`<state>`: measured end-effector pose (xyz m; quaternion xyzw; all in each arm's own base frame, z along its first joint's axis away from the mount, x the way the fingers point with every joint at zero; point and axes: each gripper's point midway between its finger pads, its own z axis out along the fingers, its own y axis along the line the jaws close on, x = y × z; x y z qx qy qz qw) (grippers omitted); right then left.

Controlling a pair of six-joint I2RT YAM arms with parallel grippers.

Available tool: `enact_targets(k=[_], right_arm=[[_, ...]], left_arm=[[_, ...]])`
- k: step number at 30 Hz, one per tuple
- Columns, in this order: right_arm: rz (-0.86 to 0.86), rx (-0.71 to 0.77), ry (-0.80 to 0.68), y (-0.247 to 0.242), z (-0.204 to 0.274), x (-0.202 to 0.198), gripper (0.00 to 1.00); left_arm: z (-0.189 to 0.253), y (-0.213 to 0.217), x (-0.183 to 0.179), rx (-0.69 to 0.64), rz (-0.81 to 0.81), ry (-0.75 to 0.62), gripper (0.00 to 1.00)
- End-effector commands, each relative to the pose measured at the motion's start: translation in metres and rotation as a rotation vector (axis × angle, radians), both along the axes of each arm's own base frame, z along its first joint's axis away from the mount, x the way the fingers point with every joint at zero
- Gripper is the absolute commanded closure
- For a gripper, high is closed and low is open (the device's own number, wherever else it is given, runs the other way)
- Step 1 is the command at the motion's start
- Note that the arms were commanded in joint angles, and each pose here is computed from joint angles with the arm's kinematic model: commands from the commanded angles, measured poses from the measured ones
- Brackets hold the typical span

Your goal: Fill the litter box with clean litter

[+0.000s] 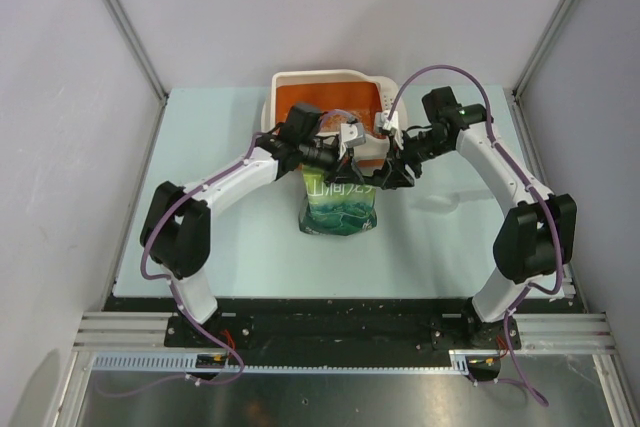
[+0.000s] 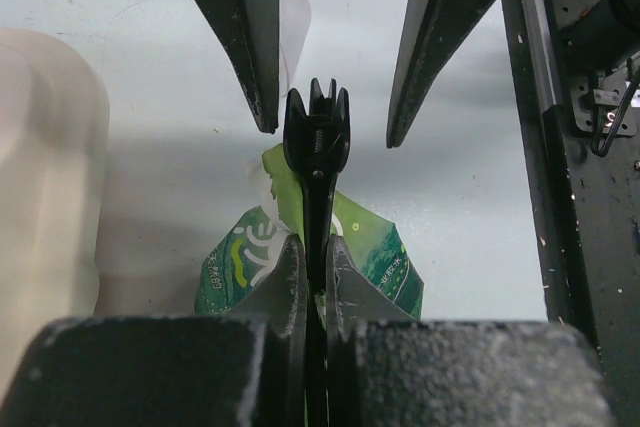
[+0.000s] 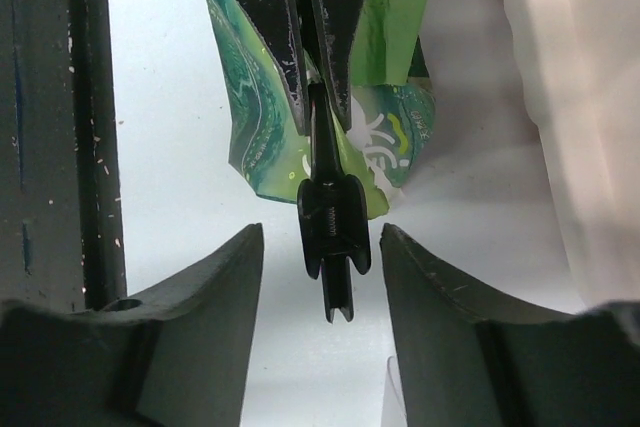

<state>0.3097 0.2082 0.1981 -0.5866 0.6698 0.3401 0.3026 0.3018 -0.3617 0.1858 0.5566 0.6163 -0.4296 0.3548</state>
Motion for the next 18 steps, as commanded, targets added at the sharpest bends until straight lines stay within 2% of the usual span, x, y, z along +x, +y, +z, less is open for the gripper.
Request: enact_targets(k=[1, 6, 7, 8, 10, 11, 15, 18], right_arm=[[0.003, 0.013, -0.015, 0.003, 0.005, 0.004, 0.48], [-0.008, 0.001, -0.009, 0.003, 0.000, 0.005, 0.64], [-0.007, 0.001, -0.005, 0.003, 0.001, 0.006, 0.70], [-0.007, 0.001, -0.005, 0.003, 0.002, 0.006, 0.85], [-0.019, 0.007, 0.001, 0.001, 0.005, 0.006, 0.95], [-0.029, 0.014, -0.011, -0.001, 0.010, 0.008, 1.00], [-0.079, 0.034, -0.024, -0.016, 0.030, 0.014, 1.00], [-0.084, 0.032, -0.036, -0.023, 0.044, 0.011, 1.00]], left_arm=[[0.022, -0.012, -0.012, -0.045, -0.066, -0.042, 1.00], [0.021, -0.012, -0.012, -0.043, -0.063, -0.036, 0.99], [0.021, -0.012, -0.011, -0.040, -0.059, -0.035, 0.90], [0.021, -0.012, -0.010, -0.036, -0.050, -0.035, 0.81], [0.021, -0.010, -0.008, -0.028, -0.032, -0.040, 0.61], [0.023, -0.007, -0.006, -0.031, -0.028, -0.048, 0.59], [0.024, 0.004, -0.009, -0.031, -0.019, -0.049, 0.50], [0.021, 0.009, -0.011, -0.026, -0.017, -0.053, 0.51]])
